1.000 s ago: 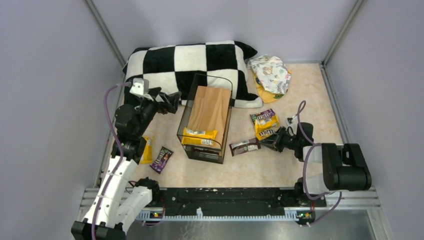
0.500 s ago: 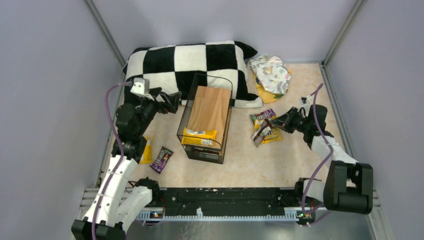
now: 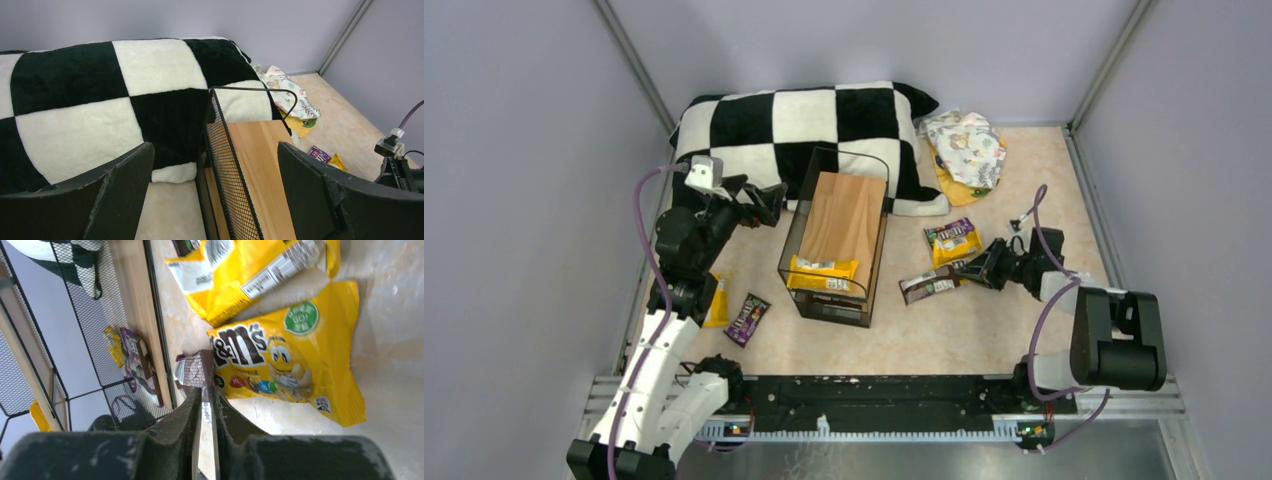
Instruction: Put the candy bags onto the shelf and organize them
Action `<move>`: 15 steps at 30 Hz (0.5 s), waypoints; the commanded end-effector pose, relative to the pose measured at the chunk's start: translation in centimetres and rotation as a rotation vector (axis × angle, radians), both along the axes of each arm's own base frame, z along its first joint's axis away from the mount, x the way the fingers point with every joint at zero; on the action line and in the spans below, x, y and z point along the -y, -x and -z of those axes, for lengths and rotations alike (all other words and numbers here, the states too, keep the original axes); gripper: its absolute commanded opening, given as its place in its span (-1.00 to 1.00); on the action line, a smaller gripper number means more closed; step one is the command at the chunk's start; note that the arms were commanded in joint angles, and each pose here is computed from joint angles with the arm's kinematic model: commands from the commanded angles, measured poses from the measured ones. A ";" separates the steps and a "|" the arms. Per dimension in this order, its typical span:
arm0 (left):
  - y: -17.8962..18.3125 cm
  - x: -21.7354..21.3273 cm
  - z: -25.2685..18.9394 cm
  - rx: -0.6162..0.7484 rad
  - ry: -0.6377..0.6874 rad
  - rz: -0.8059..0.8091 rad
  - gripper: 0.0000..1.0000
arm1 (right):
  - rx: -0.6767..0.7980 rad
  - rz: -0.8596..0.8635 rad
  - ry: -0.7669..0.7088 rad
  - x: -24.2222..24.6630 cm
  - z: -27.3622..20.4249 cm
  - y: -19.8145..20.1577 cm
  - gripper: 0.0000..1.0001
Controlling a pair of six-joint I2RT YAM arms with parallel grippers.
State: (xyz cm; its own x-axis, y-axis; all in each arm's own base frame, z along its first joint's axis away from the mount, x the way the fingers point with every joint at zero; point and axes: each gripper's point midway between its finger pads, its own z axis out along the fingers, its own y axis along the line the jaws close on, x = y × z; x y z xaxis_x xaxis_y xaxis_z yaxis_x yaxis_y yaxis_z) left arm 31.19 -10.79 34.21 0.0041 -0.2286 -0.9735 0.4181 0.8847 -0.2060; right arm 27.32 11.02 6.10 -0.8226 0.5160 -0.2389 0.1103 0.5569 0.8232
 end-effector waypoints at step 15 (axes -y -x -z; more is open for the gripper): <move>0.1 0.1 -2.4 0.068 0.008 0.007 0.97 | -0.026 -0.146 -0.108 -2.6 2.2 1.0 -0.16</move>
